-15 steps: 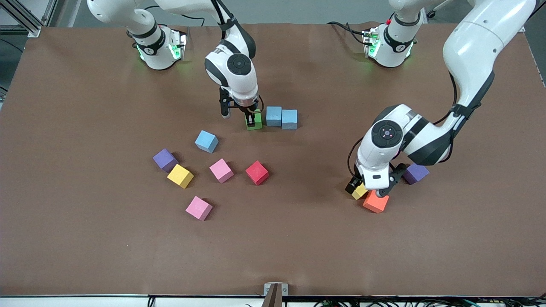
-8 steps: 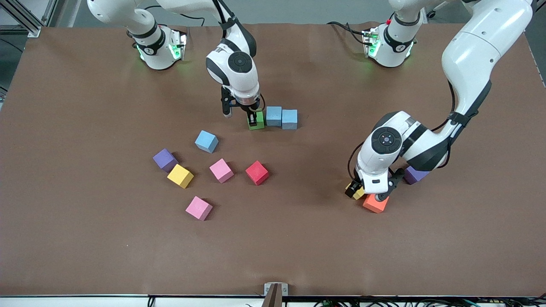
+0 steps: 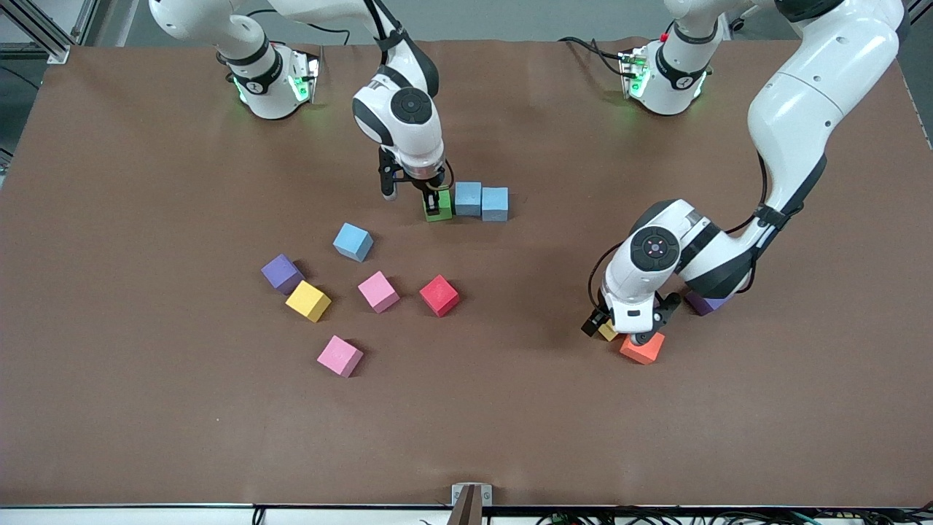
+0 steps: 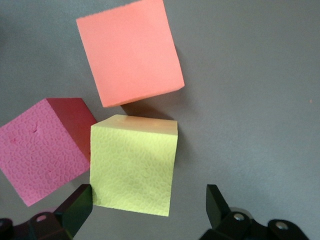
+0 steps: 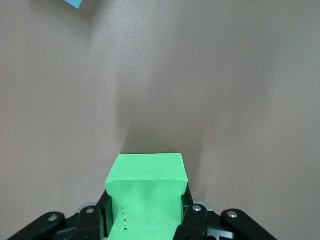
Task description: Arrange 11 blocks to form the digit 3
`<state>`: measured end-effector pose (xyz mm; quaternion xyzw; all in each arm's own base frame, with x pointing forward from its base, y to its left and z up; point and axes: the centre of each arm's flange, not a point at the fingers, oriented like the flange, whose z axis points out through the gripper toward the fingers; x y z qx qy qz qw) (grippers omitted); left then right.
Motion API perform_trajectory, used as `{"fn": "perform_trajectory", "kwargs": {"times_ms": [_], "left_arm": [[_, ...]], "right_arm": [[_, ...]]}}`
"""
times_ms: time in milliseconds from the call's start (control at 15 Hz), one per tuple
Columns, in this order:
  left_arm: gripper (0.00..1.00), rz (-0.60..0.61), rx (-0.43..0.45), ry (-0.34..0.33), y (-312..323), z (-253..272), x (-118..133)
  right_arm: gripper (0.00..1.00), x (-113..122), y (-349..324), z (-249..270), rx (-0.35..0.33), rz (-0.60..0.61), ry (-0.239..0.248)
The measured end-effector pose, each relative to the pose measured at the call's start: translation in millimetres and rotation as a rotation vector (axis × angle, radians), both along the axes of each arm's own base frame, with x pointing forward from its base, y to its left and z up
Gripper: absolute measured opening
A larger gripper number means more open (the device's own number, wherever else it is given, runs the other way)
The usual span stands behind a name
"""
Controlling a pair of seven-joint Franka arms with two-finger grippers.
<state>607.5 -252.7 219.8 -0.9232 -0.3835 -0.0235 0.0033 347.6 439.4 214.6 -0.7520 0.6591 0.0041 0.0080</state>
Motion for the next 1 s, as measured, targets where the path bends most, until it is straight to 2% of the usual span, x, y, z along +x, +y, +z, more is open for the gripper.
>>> {"fn": "perform_trajectory", "kwargs": {"times_ms": [665,998], "left_arm": [[1.0,0.0,0.0,-0.027,8,13,9],[1.0,-0.025,-0.008,-0.001,15,8,0]], "right_arm": [[0.53,-9,8,-2,0.006,-0.004,-0.004],[0.53,-9,8,-2,0.006,-0.004,-0.005]]}}
